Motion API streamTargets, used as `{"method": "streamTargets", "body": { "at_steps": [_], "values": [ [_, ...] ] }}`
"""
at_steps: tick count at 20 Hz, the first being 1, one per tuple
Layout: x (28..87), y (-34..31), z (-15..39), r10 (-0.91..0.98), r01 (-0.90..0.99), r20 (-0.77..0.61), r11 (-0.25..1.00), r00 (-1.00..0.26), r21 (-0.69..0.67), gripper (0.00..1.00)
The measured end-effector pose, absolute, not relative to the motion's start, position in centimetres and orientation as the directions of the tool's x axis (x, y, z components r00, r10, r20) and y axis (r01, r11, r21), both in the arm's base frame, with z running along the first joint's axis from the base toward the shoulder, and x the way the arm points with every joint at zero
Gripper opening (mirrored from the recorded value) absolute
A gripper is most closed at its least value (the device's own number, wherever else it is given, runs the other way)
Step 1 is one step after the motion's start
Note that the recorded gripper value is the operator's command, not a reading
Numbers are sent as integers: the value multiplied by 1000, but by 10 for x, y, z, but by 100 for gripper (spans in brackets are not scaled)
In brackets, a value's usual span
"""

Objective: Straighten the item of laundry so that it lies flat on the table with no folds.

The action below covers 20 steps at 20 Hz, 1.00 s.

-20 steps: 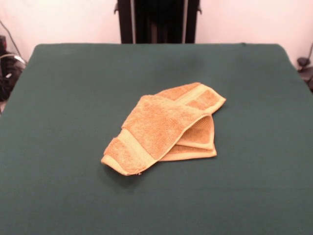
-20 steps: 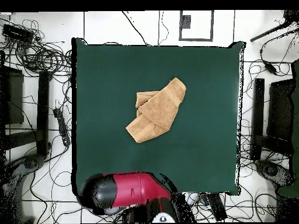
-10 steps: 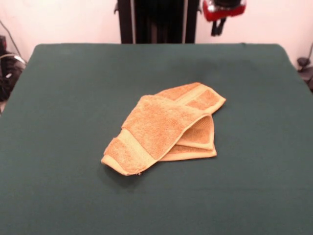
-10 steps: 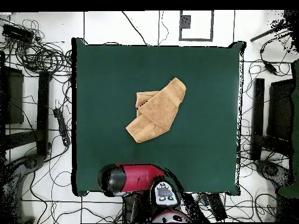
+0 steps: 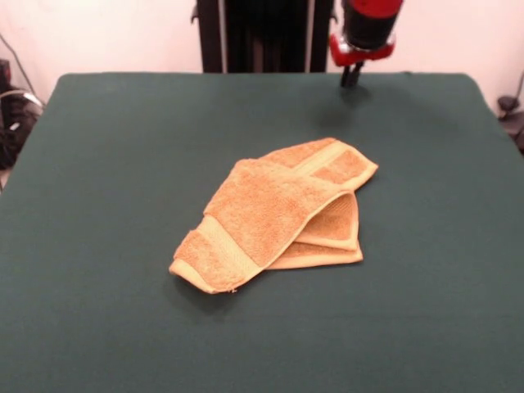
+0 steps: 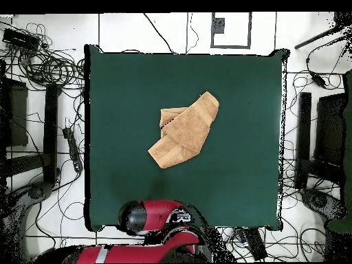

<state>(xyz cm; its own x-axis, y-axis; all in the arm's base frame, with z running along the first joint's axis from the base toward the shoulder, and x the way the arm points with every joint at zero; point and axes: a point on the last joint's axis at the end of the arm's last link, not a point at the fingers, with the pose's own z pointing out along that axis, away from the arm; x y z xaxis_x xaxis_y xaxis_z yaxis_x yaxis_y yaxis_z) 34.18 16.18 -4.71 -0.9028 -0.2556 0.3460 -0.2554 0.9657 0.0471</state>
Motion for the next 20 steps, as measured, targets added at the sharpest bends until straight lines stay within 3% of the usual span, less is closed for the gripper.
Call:
{"method": "streamTargets", "body": {
  "at_steps": [10, 20],
  "values": [
    [353, 158, -52, -237, -241, 433, 969, -870, 46, 0],
    [382, 162, -72, -183, -201, 646, 979, -741, 46, 0]
  ]
}}
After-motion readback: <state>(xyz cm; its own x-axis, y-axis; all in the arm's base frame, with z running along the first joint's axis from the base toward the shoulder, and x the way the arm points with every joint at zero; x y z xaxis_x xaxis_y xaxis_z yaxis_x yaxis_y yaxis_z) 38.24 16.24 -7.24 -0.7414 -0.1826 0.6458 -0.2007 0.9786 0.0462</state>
